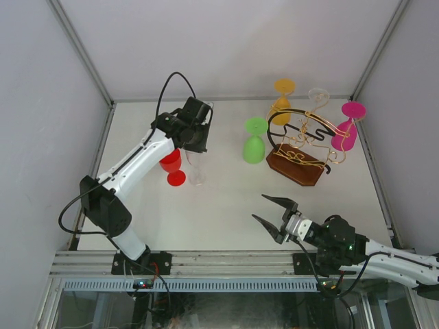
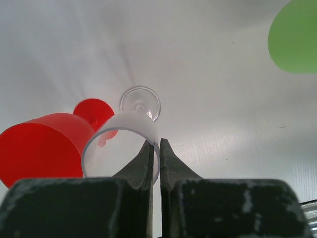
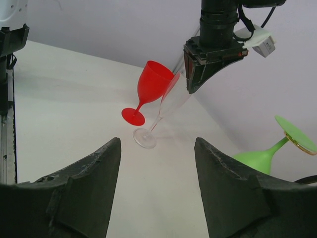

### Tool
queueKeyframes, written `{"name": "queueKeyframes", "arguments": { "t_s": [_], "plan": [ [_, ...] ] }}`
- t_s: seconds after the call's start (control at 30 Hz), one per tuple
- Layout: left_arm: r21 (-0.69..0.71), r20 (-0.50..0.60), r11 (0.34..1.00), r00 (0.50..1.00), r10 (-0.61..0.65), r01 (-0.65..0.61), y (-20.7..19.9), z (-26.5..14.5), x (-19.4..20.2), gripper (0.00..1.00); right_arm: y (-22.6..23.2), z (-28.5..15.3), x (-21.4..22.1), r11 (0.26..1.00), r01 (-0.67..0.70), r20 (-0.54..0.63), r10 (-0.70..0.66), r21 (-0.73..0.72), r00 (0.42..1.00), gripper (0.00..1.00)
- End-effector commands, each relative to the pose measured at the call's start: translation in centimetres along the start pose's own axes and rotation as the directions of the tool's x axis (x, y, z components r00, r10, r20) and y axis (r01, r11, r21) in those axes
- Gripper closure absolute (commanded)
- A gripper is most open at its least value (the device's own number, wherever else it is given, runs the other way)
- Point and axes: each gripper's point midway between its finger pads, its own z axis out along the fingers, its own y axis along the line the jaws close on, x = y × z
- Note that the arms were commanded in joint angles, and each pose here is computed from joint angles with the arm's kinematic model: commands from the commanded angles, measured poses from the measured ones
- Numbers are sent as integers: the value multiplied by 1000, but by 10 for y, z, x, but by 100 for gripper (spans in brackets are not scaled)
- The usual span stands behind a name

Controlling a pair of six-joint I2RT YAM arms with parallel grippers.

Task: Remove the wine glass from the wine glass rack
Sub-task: Place the wine glass at the center of the board.

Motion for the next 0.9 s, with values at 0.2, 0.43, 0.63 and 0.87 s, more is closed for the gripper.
{"name": "queueKeyframes", "arguments": {
  "t_s": [0.2, 0.43, 0.63, 0.87],
  "plan": [
    [-38, 37, 999, 999, -10, 12, 9, -1, -15, 89, -13, -1, -11, 999, -7, 12, 7, 42, 1000, 39],
    [-53, 60, 998, 998, -19, 23, 13, -7, -19, 79, -14, 0, -9, 999, -5, 5, 5, 46, 1000, 38],
    [-80, 74, 996, 997, -25, 31, 19, -11, -20, 78, -14, 0, -8, 999, -10, 1, 10, 45, 1000, 38],
    [-97, 81, 995, 997, -16, 24, 22, -13, -23, 78, -14, 0, -8, 999, -14, -4, 14, 46, 1000, 38]
  ]
}}
